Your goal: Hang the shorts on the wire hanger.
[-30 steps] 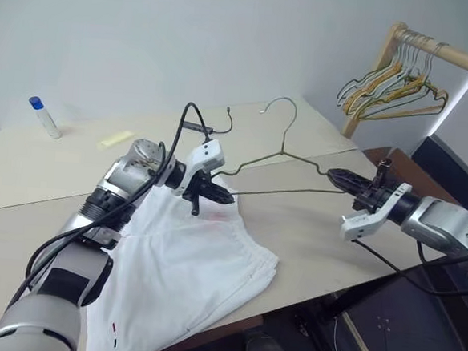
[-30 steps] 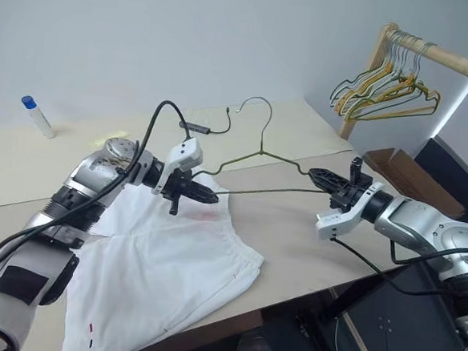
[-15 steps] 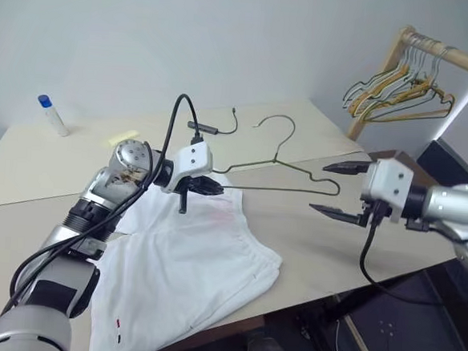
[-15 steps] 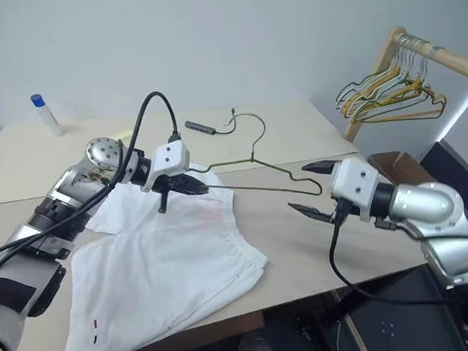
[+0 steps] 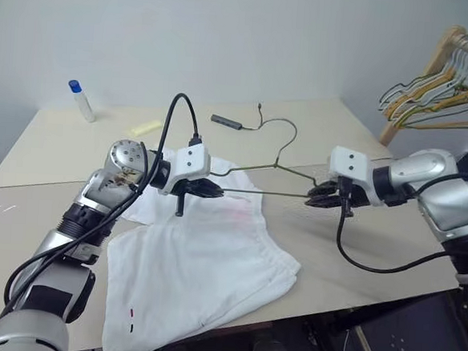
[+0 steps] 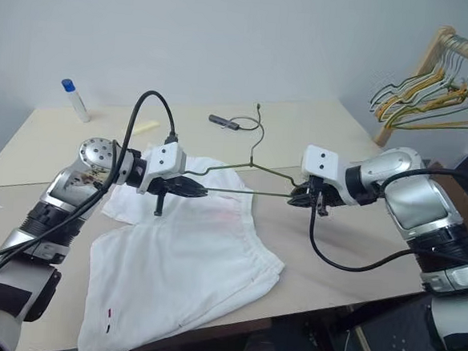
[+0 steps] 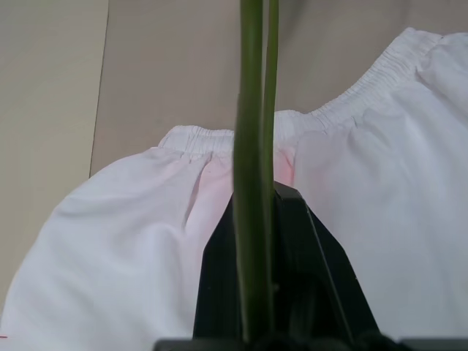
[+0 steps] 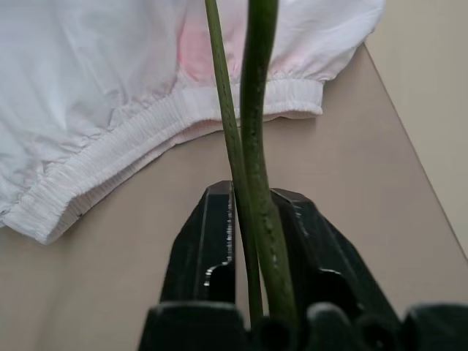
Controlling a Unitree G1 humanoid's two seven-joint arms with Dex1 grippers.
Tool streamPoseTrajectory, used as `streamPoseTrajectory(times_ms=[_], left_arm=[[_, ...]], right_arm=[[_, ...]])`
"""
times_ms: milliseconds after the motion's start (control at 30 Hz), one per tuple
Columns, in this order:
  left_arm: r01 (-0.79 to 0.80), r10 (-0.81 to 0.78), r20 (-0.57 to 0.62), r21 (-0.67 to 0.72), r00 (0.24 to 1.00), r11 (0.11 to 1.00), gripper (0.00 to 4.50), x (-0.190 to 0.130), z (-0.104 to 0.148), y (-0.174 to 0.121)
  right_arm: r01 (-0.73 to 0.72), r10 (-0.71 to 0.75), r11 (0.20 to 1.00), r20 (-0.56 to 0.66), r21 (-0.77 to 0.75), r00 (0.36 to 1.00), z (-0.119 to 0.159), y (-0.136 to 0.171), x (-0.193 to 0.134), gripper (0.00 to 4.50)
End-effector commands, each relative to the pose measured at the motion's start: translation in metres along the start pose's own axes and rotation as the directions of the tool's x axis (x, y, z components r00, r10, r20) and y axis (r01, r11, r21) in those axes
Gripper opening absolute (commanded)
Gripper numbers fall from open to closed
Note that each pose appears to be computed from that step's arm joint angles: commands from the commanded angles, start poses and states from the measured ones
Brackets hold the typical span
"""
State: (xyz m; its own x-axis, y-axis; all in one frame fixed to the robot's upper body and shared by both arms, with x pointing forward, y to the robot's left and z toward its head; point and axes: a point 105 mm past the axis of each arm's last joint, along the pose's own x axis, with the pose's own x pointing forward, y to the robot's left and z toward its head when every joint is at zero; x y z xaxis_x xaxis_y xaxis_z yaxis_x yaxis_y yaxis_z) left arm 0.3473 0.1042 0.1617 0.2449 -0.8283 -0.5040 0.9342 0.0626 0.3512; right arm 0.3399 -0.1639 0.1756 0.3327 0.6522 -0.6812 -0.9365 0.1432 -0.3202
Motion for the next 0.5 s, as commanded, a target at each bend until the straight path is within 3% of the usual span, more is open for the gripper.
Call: streamPoseTrajectory(times_ms=[33,167,333,500], left_arm=[[-0.016,0.014,0.045,0.048,0.999,0.999,0.00,-0.009,0.015,0.004],[0.033,-0.040,0.098,0.074,0.994,0.997,0.00,-0.013,0.020,0.000],[0.073,-0.084,0.111,0.096,0.990,0.993,1.41,-0.023,0.010,0.003],[-0.131,0.130,0.132,-0.008,0.983,0.991,3.05,-0.046,-0.010,0.038]], right_arm=[[0.026,-0.025,0.998,0.013,-0.055,1.000,0.011,-0.008,-0.013,0.03],[-0.002,0.004,0.998,0.039,-0.060,0.999,0.011,-0.002,-0.016,0.03],[-0.034,0.036,0.999,0.064,-0.028,0.997,0.006,0.010,-0.024,0.00],[-0.025,0.007,0.980,0.093,0.198,0.996,-0.021,0.033,-0.033,0.00]])
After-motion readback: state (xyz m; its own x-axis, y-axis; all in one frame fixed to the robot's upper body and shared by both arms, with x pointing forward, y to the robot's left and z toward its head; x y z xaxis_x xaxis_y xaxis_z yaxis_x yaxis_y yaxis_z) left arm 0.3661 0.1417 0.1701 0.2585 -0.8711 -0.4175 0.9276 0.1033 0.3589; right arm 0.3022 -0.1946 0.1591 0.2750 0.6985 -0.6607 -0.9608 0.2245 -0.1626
